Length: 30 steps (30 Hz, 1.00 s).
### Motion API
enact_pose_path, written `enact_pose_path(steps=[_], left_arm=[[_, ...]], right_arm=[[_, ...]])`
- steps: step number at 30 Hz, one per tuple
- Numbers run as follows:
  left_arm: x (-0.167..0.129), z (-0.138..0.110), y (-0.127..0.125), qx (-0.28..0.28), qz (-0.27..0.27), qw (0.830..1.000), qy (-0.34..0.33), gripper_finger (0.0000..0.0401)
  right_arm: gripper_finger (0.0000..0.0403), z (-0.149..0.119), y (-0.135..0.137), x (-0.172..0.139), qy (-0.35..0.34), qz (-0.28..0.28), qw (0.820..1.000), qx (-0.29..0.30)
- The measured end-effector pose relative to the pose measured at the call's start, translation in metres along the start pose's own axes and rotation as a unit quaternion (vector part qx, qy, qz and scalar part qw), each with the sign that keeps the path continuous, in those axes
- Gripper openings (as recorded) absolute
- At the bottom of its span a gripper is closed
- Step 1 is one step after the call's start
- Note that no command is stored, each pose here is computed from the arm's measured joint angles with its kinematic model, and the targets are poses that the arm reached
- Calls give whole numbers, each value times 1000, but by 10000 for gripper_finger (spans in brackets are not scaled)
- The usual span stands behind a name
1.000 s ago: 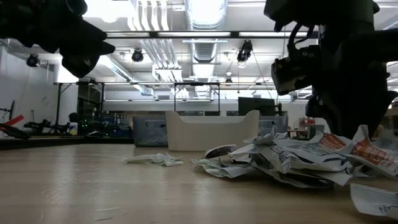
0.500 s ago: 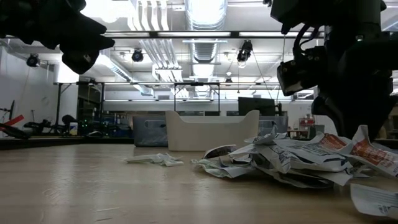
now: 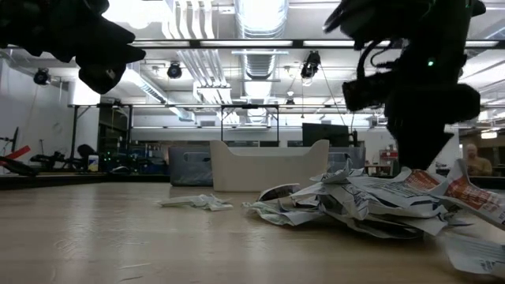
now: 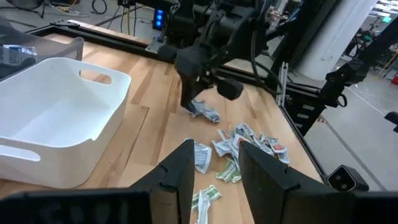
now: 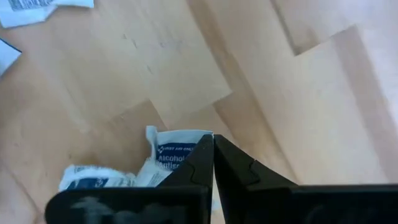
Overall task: Pick & Place First Aid Supplies
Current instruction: Put the white alcohol pad into the right black bin
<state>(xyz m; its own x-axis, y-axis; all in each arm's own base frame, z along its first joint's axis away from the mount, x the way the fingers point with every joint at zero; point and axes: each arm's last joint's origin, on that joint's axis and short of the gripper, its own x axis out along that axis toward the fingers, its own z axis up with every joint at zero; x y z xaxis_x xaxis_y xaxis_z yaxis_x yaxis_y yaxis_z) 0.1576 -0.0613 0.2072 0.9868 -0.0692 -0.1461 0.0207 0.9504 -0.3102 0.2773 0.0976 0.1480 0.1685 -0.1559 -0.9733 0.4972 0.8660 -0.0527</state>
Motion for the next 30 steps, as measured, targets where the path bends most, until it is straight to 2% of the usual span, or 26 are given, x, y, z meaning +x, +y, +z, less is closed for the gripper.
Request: enact_pose_path(steps=[7, 16, 20, 23, 27, 30], left_arm=[[0, 0, 0, -1, 0, 1000, 0, 119], [0, 2, -1, -32, -3, 999, -7, 119], [0, 5, -2, -56, -11, 998, -24, 119], [0, 7, -3, -68, -16, 997, -35, 119], [0, 9, -4, -70, -20, 996, -45, 119], [3, 10, -5, -67, -23, 996, -55, 119]], right_arm=[[8, 10, -11, -13, -32, 1, 999, 10], [8, 22, -26, -34, -78, 14, 996, 30], [8, 29, -31, -50, -117, 46, 991, 41], [8, 39, -29, -66, -176, 110, 977, 47], [8, 56, -21, -88, -272, 199, 939, 69], [8, 67, -18, -97, -330, 234, 910, 90]])
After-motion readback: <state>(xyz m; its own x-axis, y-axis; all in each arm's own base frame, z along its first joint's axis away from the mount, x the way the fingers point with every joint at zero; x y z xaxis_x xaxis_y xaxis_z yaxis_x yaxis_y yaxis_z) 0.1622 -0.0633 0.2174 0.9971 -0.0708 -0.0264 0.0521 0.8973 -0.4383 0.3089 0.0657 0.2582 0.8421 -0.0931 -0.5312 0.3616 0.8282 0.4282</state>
